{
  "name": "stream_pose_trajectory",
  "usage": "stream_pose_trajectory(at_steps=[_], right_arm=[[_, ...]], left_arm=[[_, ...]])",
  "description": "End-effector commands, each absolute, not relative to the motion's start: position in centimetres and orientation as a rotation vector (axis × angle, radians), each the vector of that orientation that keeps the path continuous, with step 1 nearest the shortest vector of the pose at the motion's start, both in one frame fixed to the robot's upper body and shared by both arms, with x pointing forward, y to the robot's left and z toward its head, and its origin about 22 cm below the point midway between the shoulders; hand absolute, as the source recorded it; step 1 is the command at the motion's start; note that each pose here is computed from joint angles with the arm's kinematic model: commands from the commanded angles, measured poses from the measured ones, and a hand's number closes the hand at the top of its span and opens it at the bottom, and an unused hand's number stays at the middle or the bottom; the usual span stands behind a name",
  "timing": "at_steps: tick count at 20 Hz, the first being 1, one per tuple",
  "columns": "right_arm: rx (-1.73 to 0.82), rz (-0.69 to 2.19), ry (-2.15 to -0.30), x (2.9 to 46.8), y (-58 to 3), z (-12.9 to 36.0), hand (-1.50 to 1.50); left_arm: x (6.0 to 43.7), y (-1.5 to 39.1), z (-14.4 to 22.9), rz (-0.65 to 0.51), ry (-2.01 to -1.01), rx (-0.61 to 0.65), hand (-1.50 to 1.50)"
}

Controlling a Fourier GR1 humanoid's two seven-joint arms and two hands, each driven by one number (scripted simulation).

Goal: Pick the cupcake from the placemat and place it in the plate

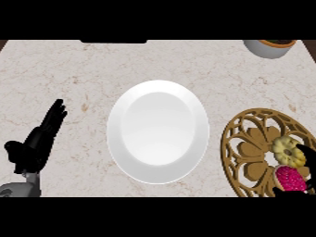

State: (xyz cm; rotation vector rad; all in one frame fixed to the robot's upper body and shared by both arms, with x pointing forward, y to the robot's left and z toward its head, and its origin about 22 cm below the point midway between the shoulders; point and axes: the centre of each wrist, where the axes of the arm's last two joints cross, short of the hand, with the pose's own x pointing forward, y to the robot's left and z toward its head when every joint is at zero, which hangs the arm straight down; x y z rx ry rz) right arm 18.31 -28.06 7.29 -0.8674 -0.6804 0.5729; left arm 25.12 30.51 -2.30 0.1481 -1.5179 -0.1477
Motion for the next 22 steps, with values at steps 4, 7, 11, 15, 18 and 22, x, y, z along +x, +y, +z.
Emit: stream_pose_trajectory(at_steps=[4,7,11,15,18,22], right_arm=[[-0.859,0.626,-0.712,16.1,-25.4,4.9,1.50],[-0.928,0.555,-0.757,12.5,-23.1,3.9,1.50],[-1.048,0.530,-0.819,7.0,-21.4,3.8,1.50],[-1.176,0.497,-0.941,4.7,-19.8,6.0,1.50],[-1.181,0.461,-1.015,3.8,-18.1,6.7,1.50],[-1.227,0.483,-1.072,1.9,-15.8,9.6,1.50]], left_arm=[[25.1,29.2,-2.9,-0.130,-1.525,0.147,0.00],[25.7,29.9,-1.8,-0.136,-1.526,0.154,0.00],[25.2,30.6,-1.5,-0.107,-1.530,0.185,0.00],[23.7,31.2,-2.1,-0.112,-1.506,0.182,0.00],[25.0,31.0,-2.4,-0.133,-1.499,0.191,0.00],[24.8,30.6,-2.5,-0.124,-1.509,0.168,0.00]])
